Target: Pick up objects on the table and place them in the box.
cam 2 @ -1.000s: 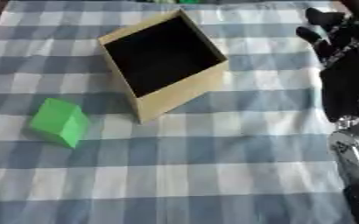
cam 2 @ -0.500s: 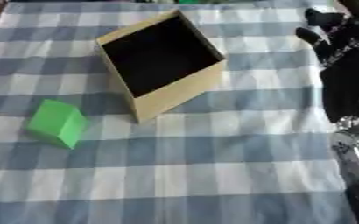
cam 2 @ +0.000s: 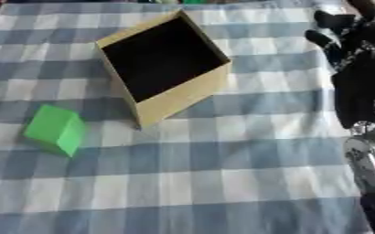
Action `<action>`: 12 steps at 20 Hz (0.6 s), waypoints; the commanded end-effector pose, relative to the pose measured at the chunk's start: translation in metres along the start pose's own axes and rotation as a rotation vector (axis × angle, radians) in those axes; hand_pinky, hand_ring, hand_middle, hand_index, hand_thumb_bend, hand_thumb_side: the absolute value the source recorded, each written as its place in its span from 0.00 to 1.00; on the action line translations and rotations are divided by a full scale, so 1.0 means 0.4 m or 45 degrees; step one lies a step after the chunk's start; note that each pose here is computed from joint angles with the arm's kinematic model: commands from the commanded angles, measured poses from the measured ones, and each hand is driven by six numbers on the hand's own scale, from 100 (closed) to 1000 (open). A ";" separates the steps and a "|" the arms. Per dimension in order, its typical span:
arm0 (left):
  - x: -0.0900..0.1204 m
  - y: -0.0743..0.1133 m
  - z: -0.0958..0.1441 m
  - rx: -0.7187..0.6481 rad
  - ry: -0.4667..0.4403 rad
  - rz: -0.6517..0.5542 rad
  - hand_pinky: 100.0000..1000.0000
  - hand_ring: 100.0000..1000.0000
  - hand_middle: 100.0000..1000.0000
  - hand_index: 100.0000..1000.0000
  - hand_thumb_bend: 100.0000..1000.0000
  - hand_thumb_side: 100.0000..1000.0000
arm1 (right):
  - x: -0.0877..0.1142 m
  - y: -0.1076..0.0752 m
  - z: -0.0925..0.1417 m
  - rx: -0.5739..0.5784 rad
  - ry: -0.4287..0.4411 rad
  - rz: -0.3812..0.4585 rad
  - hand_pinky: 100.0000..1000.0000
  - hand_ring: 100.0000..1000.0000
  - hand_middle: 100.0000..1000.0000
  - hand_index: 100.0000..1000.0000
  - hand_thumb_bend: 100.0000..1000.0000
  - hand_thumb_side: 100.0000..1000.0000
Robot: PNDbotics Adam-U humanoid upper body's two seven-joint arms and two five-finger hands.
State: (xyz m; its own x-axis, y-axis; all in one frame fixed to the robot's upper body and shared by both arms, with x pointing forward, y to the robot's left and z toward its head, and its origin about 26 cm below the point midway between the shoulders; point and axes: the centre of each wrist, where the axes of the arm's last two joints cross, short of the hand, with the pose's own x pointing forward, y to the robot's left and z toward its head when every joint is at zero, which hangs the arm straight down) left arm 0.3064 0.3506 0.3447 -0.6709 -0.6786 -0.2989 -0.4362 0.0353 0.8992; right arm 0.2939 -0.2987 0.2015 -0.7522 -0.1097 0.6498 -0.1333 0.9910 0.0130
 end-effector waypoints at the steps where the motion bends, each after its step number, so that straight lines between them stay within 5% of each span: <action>1: -0.007 0.041 -0.008 -0.214 -0.053 -0.097 0.71 0.82 0.79 0.93 0.43 0.72 | 0.020 0.000 -0.016 0.041 -0.030 0.013 0.78 0.85 0.56 0.89 0.00 0.96; 7: 0.004 0.047 -0.029 -0.517 -0.095 -0.111 0.73 0.85 0.82 0.94 0.63 0.72 | 0.019 0.003 -0.017 0.044 -0.024 0.006 0.79 0.85 0.56 0.89 0.00 0.96; 12: 0.020 0.039 -0.036 -0.680 -0.116 -0.079 0.74 0.86 0.83 0.96 0.68 0.70 | 0.017 0.005 -0.015 0.035 -0.018 0.000 0.79 0.85 0.56 0.89 0.00 0.96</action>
State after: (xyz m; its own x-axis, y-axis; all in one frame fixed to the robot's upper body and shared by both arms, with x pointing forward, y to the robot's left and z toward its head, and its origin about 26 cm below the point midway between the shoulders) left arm 0.3078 0.3365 0.3515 -0.6943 -0.6487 -0.3118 -0.1385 -0.3048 0.9423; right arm 0.2945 -0.2967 0.2023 -0.7467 -0.1166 0.6548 -0.1456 0.9893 0.0101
